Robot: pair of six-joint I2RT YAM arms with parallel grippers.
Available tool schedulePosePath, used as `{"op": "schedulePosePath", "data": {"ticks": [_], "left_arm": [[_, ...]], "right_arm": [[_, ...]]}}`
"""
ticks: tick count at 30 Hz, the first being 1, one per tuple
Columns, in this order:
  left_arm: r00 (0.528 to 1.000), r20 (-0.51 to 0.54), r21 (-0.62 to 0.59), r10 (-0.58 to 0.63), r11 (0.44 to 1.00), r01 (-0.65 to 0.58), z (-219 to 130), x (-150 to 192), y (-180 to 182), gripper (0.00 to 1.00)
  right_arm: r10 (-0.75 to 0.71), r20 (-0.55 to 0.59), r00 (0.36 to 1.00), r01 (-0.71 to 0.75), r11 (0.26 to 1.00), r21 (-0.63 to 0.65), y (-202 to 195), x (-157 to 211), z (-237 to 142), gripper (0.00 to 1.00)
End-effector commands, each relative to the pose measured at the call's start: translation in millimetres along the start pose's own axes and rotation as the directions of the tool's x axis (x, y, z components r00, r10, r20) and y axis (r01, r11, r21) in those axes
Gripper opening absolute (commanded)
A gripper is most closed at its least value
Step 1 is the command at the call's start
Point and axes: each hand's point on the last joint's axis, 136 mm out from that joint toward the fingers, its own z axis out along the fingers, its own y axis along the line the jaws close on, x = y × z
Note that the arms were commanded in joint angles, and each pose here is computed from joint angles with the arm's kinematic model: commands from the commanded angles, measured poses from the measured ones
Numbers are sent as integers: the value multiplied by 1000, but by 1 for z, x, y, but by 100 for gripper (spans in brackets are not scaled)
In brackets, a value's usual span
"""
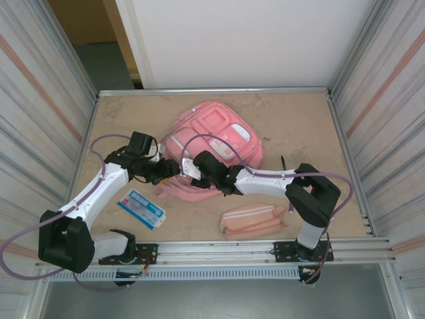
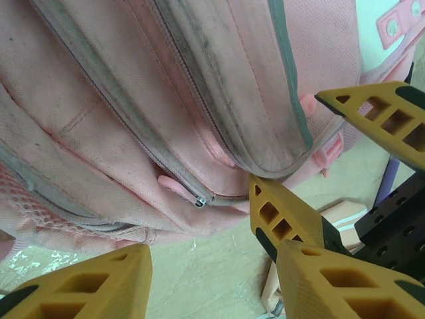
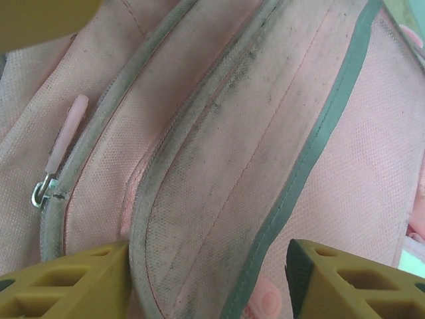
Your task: Pack the student bag
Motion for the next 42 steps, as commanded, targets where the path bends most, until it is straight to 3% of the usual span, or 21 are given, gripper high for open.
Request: {"op": "schedulePosePath", "data": {"ticks": [1, 5, 10, 14, 17, 21, 25, 30, 34, 42], "left_arm": [[996, 7, 86, 89, 992, -89, -6, 2, -19, 52], [991, 36, 104, 128, 986, -132, -8, -4, -23, 54], [989, 88, 135, 116, 983, -127, -10, -12, -19, 55], [991, 123, 235, 60, 968, -88, -20, -18, -19, 55], [978, 192, 257, 87, 957, -136, -27, -27, -25, 55], [949, 241, 224, 202, 940, -257, -37, -34, -44, 55], [891, 290, 224, 349, 880, -418, -40, -41, -68, 53], [824, 306, 176, 476, 823, -540, -23, -37, -69, 51], [815, 344, 116, 466, 840, -529, -13, -40, -59, 47], [729, 389, 111, 563, 757, -644, -2, -31, -74, 45]], "right_arm": [[-100, 9, 995, 100, 995, -8, 9, 1, 9, 61], [-180, -24, 983, 180, 984, -13, 16, 11, 23, 61], [-249, -39, 968, 251, 964, 85, 6, 5, 32, 56], [-222, 46, 974, 217, 971, 97, -4, -12, 14, 20], [-192, 135, 972, 176, 977, 119, -16, -26, -10, 9], [-136, 229, 964, 124, 990, 66, -29, -35, -34, 5], [-74, 236, 969, 60, 996, 67, -50, -28, -44, 0], [66, 290, 955, -77, 997, 29, -81, -24, -58, 0], [121, 318, 941, -128, 992, 2, -94, -23, -65, 0], [212, 329, 920, -199, 977, -73, -105, -18, -70, 0]]}}
